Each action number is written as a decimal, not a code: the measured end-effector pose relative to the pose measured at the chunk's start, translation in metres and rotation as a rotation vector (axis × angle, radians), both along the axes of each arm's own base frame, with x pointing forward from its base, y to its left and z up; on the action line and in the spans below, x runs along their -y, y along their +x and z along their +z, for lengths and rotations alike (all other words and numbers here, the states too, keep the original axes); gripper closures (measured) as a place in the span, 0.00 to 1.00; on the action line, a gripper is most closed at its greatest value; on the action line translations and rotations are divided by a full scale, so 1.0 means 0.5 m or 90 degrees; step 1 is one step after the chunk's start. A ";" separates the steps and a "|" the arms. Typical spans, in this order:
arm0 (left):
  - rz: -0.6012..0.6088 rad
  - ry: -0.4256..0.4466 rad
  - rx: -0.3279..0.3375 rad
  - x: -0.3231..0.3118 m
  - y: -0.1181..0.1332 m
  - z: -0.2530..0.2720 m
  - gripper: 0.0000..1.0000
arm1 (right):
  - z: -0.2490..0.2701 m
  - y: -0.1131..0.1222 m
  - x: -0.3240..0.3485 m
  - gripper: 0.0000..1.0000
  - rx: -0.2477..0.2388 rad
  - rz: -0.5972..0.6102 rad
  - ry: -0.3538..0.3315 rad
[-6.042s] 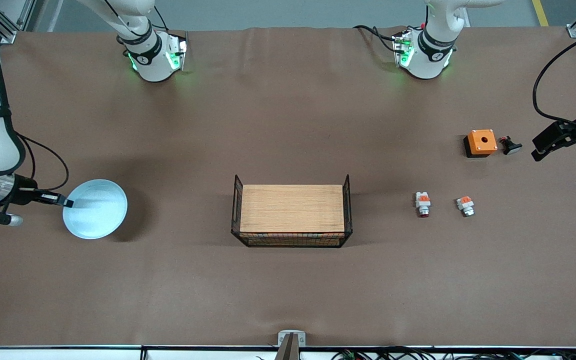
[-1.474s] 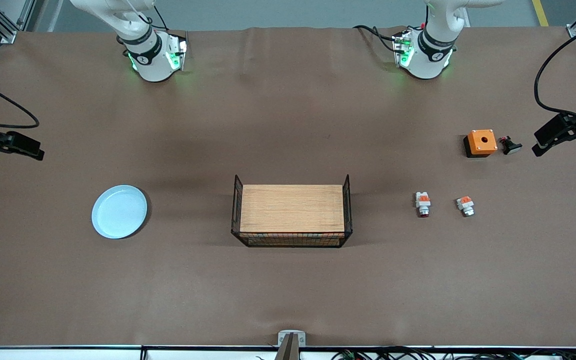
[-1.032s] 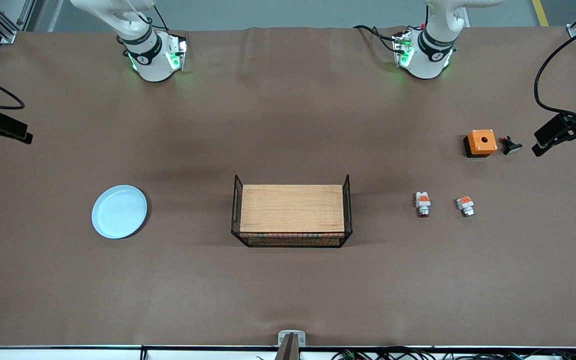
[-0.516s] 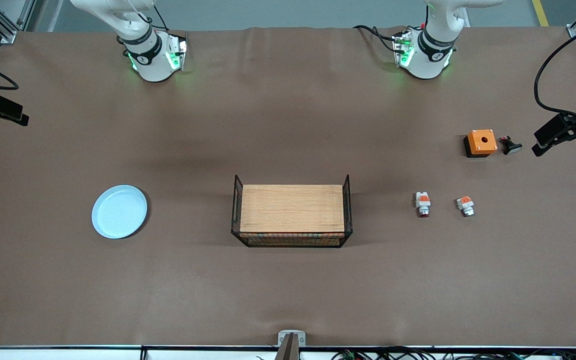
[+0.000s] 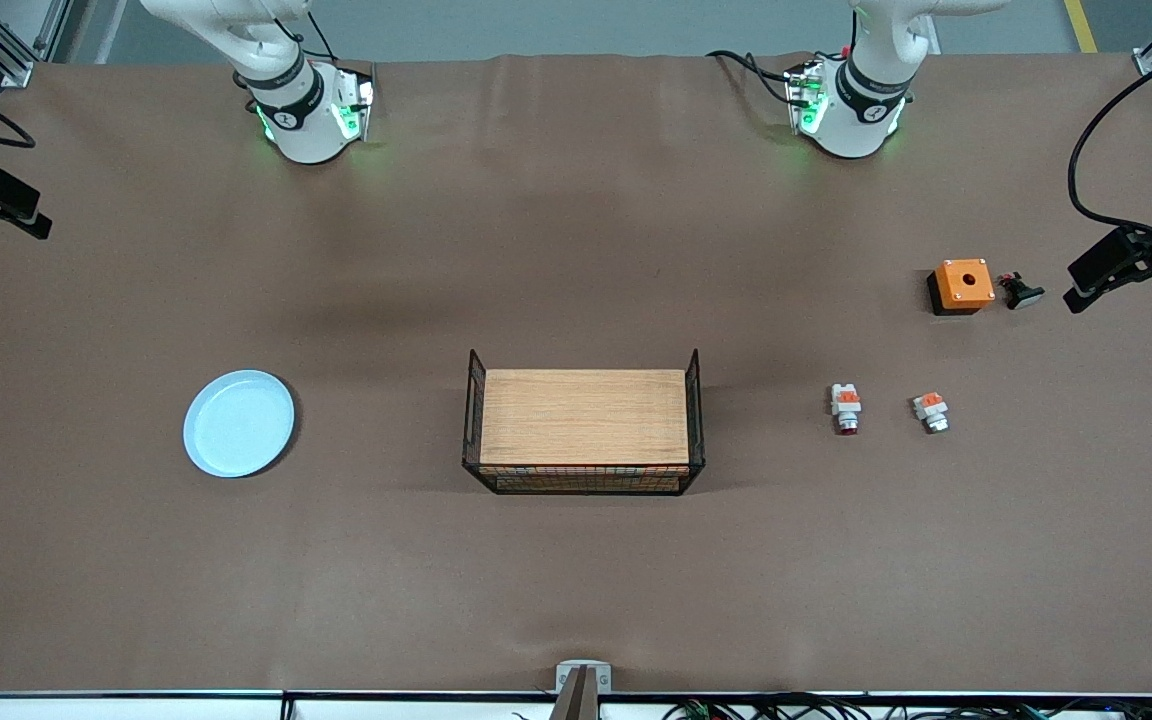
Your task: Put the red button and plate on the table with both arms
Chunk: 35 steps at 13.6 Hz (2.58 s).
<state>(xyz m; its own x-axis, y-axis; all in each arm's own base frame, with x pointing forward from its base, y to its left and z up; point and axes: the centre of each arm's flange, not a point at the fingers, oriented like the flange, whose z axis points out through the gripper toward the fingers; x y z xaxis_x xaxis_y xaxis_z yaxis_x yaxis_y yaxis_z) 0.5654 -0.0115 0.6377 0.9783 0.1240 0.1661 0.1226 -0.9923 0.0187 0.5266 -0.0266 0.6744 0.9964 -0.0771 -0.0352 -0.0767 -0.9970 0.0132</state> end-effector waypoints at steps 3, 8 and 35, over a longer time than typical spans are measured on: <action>0.000 0.000 0.000 0.000 0.000 0.000 0.00 | -0.003 -0.007 0.016 0.00 0.002 -0.012 0.024; 0.000 0.000 0.000 0.000 0.000 0.000 0.00 | -0.015 -0.017 0.023 0.00 0.017 -0.016 0.027; -0.004 -0.023 -0.085 0.014 -0.026 -0.026 0.00 | -0.024 -0.046 0.016 0.00 0.017 0.012 0.020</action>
